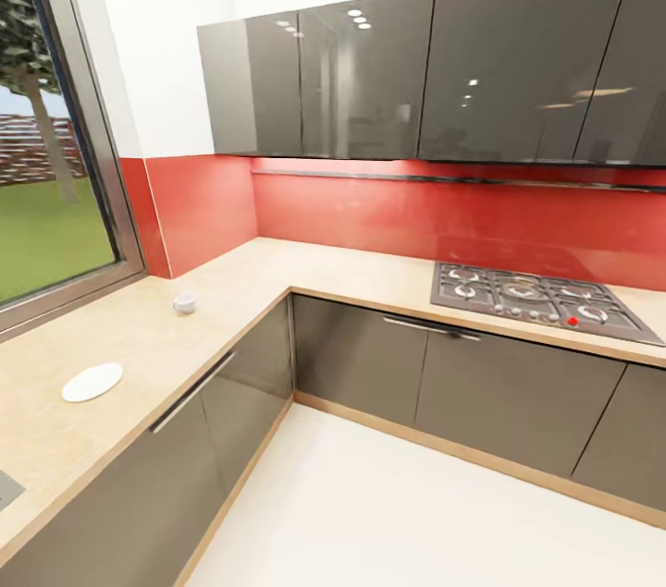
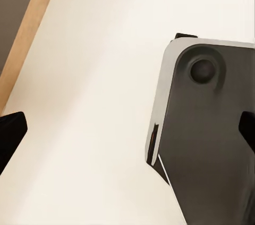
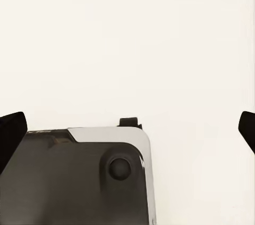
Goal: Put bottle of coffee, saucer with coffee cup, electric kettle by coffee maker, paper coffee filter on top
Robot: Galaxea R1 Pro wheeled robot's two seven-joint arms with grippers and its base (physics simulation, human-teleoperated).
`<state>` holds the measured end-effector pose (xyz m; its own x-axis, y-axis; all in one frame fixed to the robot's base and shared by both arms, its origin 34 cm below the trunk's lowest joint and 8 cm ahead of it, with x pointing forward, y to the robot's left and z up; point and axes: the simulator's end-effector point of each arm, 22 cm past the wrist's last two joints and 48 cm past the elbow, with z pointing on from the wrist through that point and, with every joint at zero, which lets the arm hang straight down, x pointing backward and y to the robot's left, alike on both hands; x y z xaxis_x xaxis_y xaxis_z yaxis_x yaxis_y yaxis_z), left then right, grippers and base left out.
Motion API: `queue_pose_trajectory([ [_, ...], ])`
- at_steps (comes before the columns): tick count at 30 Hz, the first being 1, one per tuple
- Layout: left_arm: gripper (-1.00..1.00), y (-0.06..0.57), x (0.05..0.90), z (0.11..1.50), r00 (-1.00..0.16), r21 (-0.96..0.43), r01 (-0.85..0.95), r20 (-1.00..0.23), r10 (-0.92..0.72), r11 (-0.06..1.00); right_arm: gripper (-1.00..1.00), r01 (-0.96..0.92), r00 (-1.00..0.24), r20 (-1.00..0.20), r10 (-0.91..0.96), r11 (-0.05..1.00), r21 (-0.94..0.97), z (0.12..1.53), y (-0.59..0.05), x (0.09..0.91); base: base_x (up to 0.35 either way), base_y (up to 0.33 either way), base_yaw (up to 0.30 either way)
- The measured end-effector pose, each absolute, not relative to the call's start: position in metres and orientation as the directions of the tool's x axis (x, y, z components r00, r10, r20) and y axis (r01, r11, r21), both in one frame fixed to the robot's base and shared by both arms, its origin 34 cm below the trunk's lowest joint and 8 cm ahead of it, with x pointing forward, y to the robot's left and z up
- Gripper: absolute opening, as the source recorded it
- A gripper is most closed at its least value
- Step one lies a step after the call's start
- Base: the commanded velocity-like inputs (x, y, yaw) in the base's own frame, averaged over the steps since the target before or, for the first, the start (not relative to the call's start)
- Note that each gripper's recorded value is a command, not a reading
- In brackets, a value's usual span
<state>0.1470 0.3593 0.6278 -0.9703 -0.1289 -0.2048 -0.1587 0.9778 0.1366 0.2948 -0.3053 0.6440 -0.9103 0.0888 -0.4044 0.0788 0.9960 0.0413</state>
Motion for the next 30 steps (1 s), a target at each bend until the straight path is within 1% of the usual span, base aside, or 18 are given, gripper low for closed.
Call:
queue_pose_trajectory([
  [10,1.0,0.3594,0.147,0.6278,-0.97,0.137,-0.159,-0.205,-0.129,0.978,1.0,0.082,-0.908,-0.408,0.093,0.996,0.046,0.6446,-0.3044,0.2965,0.213,-0.22,0.024],
  [27,1.0,0.3594,0.1458,0.6277,-0.971,0.138,-0.159,-0.202,-0.129,0.978,1.0,0.084,-0.909,-0.406,0.095,0.995,0.044,0.6441,-0.3047,0.296,0.226,-0.21,0.264],
  [30,1.0,0.3596,0.1453,0.6277,-0.971,0.138,-0.158,-0.201,-0.129,0.978,1.0,0.084,-0.909,-0.405,0.095,0.995,0.044,0.644,-0.3048,0.2957,0.242,-0.197,0.133],
])
